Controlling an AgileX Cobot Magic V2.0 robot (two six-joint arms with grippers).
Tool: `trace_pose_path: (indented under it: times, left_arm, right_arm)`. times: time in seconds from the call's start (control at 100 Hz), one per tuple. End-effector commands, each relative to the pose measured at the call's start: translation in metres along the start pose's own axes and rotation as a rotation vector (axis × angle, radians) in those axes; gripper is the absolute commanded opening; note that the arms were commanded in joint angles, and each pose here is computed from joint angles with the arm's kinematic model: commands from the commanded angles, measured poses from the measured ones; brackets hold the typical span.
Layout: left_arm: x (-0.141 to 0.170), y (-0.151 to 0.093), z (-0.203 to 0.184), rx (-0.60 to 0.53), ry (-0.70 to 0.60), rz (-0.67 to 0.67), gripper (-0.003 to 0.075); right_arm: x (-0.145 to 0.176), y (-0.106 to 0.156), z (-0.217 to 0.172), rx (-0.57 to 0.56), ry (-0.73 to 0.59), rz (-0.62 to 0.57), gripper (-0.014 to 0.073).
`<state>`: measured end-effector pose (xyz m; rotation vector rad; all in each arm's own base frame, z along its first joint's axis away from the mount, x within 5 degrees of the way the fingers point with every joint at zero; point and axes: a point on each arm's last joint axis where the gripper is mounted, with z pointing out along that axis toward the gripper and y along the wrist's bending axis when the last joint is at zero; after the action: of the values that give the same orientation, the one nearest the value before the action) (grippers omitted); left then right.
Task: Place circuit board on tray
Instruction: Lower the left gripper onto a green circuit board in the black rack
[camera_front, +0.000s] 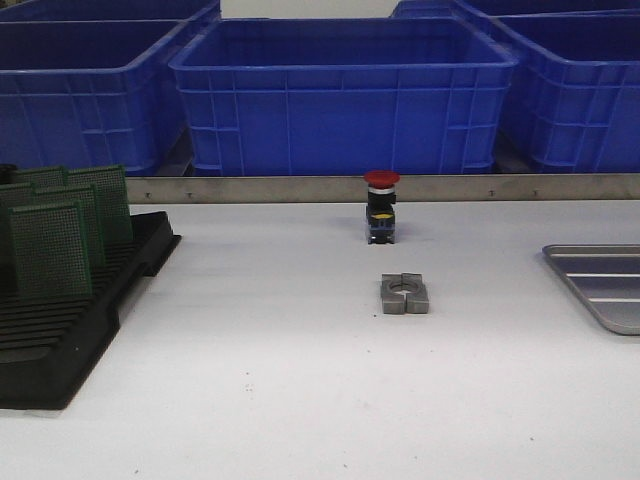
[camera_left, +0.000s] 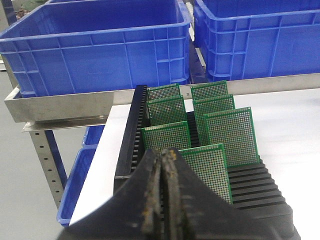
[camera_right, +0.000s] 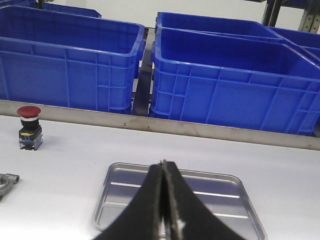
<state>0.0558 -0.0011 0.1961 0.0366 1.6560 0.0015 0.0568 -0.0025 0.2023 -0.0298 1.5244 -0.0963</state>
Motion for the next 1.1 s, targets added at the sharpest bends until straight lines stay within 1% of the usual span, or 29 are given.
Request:
trace_pose_path:
  times: [0.0,0.12,0.25,0.37,0.49,0.61,0.82,0.92,1.09]
  left_arm:
    - [-0.002,0.000,-0.001,-0.001,-0.087,-0.012,-0.0020]
    - [-0.005,0.000,-0.001,-0.002,-0.114,-0.012,-0.0020]
    - [-0.020,0.000,-0.006,-0.002,-0.130,-0.012,-0.0020]
    - [-0.046,0.001,-0.015,-0.004,-0.132,-0.009,-0.0020]
    - [-0.079,0.002,-0.027,-0.004,-0.142,-0.015,-0.0020]
    - [-0.107,0.003,-0.033,-0.010,-0.112,-0.002,-0.0020]
    - [-0.150,0.004,-0.028,-0.010,0.065,-0.005,-0.0020]
    - [-0.166,0.004,-0.013,-0.004,0.176,-0.012,-0.0020]
    - [-0.190,0.003,0.019,0.013,0.324,-0.034,-0.0012]
  right_arm:
    - [-0.008,0.000,-0.002,-0.004,-0.095,-0.010,-0.0059]
    - [-0.008,0.000,-0.002,-0.004,-0.095,-0.010,-0.0059]
    - [-0.008,0.000,-0.002,-0.004,-0.095,-0.010,-0.0059]
    - [-0.008,0.000,-0.002,-0.004,-0.095,-0.010,-0.0059]
    - [-0.008,0.000,-0.002,-0.004,-0.095,-0.010,-0.0059]
    - [-0.008,0.000,-0.002,-0.004,-0.095,-0.010,-0.0059]
    - [-0.008,0.000,-0.002,-0.004,-0.095,-0.010,-0.0059]
    - [-0.008,0.000,-0.002,-0.004,-0.095,-0.010,-0.0059]
    - [-0.008,0.000,-0.002,-0.004,-0.095,-0.010,-0.0059]
